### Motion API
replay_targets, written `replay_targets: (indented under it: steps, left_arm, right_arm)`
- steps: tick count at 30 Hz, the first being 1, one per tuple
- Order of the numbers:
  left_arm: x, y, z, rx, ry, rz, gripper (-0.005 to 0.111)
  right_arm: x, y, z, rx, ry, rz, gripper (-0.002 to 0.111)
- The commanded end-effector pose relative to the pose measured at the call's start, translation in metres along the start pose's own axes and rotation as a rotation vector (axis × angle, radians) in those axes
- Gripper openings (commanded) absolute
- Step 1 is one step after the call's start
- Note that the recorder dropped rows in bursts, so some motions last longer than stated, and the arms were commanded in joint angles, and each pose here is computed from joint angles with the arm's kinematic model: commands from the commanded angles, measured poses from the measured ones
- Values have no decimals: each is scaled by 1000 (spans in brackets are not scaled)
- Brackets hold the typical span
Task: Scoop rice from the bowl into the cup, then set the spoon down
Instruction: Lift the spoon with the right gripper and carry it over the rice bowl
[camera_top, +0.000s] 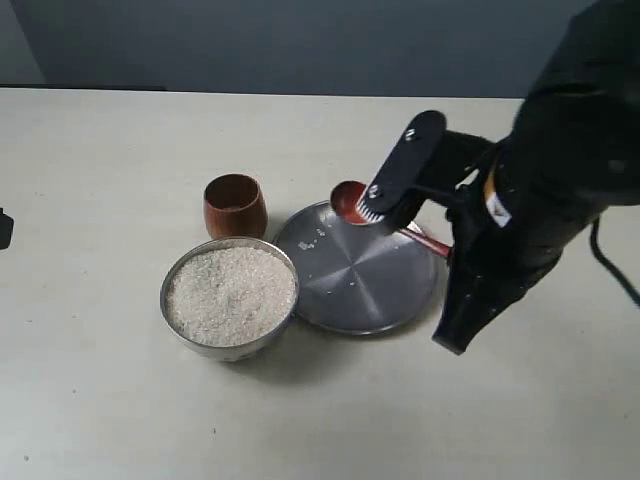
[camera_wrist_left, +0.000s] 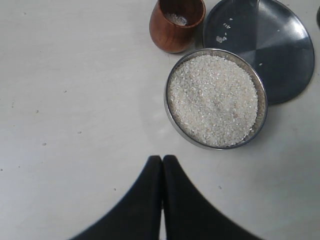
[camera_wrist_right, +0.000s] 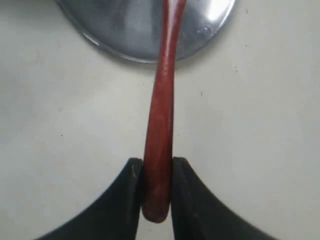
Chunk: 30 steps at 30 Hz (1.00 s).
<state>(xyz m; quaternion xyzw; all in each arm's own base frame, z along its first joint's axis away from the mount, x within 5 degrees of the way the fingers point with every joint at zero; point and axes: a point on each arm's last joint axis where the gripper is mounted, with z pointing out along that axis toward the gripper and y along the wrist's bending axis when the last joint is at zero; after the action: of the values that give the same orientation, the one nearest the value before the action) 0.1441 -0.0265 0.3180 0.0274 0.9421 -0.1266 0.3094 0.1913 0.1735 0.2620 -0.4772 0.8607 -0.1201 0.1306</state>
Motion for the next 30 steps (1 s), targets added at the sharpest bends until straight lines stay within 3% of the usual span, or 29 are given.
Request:
replay_targets:
  steps: [1,12,20,30]
  left_arm:
    - [0,0,0,0,-6,-5,0]
    - [0,0,0,0,-6,-3,0]
    - [0,0,0,0,-6,-3,0]
    - [0,0,0,0,-6,-3,0]
  right_arm:
    - [-21,19,8,64,76,-138,-1]
    - [-65,51,20,287,102,-274,-1]
    - [-95,73,30,365,79,-369,-1]
    - [-101,82,49,389,111,-364,-1]
